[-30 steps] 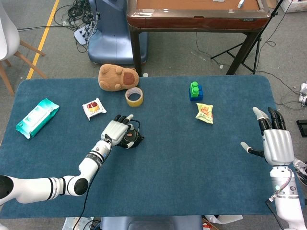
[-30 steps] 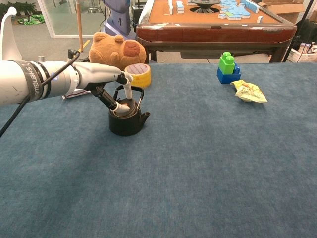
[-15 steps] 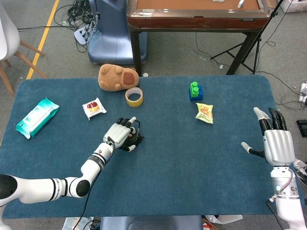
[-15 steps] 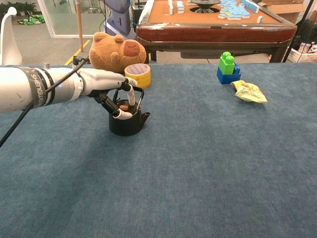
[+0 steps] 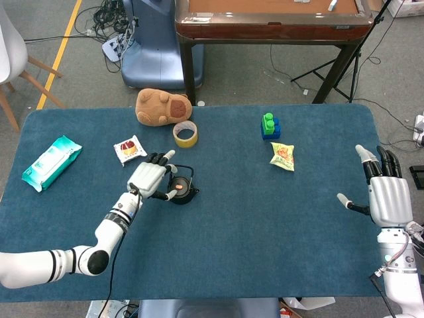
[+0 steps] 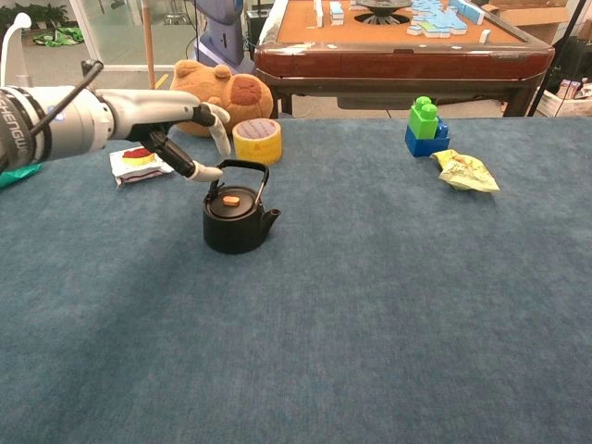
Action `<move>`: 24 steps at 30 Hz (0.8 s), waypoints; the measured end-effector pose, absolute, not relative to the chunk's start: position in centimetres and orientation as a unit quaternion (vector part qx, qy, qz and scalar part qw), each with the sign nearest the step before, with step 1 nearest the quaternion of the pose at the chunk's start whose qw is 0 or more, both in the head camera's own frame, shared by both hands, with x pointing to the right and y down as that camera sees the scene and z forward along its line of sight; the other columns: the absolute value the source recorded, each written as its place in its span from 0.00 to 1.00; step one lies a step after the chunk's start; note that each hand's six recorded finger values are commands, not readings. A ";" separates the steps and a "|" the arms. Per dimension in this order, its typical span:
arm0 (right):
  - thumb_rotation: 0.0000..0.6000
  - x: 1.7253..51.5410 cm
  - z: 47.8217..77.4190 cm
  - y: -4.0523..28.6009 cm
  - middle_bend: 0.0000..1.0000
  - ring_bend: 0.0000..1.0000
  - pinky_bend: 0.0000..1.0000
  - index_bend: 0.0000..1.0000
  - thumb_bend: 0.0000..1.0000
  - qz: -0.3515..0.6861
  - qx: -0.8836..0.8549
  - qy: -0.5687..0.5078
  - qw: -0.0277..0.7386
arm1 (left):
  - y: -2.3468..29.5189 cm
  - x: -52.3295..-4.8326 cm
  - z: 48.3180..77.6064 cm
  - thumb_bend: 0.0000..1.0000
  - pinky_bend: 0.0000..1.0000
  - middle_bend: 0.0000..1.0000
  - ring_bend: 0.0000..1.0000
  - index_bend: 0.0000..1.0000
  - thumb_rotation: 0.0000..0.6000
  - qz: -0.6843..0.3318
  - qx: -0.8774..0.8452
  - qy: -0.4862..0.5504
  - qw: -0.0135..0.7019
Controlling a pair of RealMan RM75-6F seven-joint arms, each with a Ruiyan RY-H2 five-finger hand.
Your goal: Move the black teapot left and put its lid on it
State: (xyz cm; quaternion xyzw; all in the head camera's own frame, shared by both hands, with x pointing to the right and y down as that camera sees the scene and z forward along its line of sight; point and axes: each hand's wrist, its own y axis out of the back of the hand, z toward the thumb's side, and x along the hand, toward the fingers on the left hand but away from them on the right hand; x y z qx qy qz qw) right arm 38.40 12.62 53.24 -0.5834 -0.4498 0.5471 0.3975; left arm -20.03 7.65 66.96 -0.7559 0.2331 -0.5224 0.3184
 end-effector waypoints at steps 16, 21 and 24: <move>1.00 40.9 54.7 13.0 0.17 0.00 0.03 0.09 0.01 0.583 -0.610 -0.397 0.361 | 10.4 -35.5 63.4 0.28 0.00 0.00 0.00 0.21 1.00 -0.587 -0.675 0.336 0.296; 1.00 41.4 55.0 13.6 0.17 0.00 0.03 0.09 0.01 0.581 -0.619 -0.383 0.364 | 12.5 -39.2 62.2 0.28 0.00 0.00 0.00 0.20 1.00 -0.597 -0.645 0.376 0.295; 1.00 41.8 55.3 14.3 0.17 0.00 0.03 0.09 0.01 0.578 -0.623 -0.375 0.371 | 14.4 -41.2 61.2 0.28 0.00 0.00 0.00 0.20 1.00 -0.596 -0.628 0.399 0.301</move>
